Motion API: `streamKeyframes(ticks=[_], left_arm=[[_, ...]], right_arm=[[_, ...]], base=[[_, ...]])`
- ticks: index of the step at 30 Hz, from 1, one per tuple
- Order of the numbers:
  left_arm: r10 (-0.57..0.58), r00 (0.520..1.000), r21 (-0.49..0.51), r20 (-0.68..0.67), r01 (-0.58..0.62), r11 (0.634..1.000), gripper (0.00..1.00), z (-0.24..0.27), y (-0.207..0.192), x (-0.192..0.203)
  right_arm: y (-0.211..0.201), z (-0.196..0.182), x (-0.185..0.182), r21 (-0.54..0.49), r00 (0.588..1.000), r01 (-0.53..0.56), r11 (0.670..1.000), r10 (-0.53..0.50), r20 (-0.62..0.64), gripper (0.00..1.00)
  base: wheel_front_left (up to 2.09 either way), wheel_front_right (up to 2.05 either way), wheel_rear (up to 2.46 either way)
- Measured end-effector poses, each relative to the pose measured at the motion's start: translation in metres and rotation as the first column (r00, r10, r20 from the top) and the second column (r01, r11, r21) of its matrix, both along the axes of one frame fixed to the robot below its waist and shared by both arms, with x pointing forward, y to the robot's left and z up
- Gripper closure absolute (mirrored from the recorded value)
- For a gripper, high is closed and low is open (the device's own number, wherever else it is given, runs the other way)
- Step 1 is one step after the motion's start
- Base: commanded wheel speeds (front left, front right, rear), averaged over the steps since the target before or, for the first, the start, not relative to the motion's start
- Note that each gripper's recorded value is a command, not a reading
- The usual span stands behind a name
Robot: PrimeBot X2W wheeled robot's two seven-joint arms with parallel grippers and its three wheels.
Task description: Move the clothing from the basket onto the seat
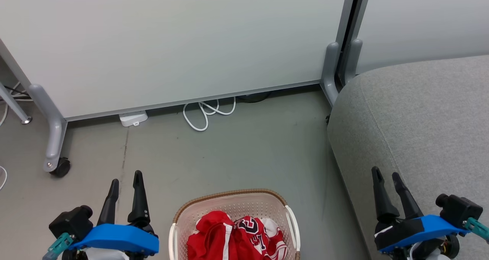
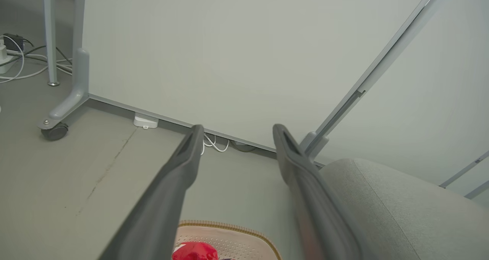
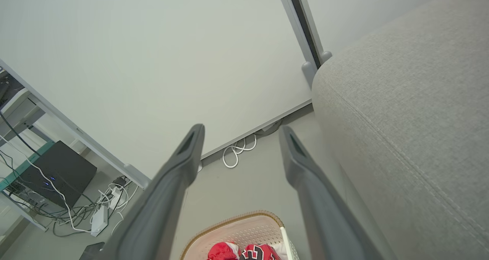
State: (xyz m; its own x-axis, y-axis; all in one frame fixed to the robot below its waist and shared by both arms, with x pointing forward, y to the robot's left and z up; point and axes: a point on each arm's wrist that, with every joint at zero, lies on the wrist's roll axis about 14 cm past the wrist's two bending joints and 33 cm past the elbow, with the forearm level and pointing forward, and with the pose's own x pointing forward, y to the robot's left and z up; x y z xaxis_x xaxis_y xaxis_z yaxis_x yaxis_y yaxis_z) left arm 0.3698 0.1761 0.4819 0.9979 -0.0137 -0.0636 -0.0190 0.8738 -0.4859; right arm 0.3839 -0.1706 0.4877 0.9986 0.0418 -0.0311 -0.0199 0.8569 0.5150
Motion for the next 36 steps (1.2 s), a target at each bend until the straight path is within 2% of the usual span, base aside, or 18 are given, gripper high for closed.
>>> streamKeyframes(ticks=[17,36], left_arm=[[-0.033,0.999,0.148,0.016,0.03,0.989,0.0,-0.003,-0.004,-0.004],[-0.07,0.996,0.266,0.053,0.054,0.963,0.0,0.001,-0.01,-0.006]], right_arm=[[0.006,0.001,0.002,-0.169,0.999,-0.03,0.985,0.034,0.024,0.0],[0.016,0.004,0.004,-0.326,0.995,-0.062,0.943,0.083,0.051,0.0]], base=[[0.0,0.0,0.0],[0.0,0.0,0.0]])
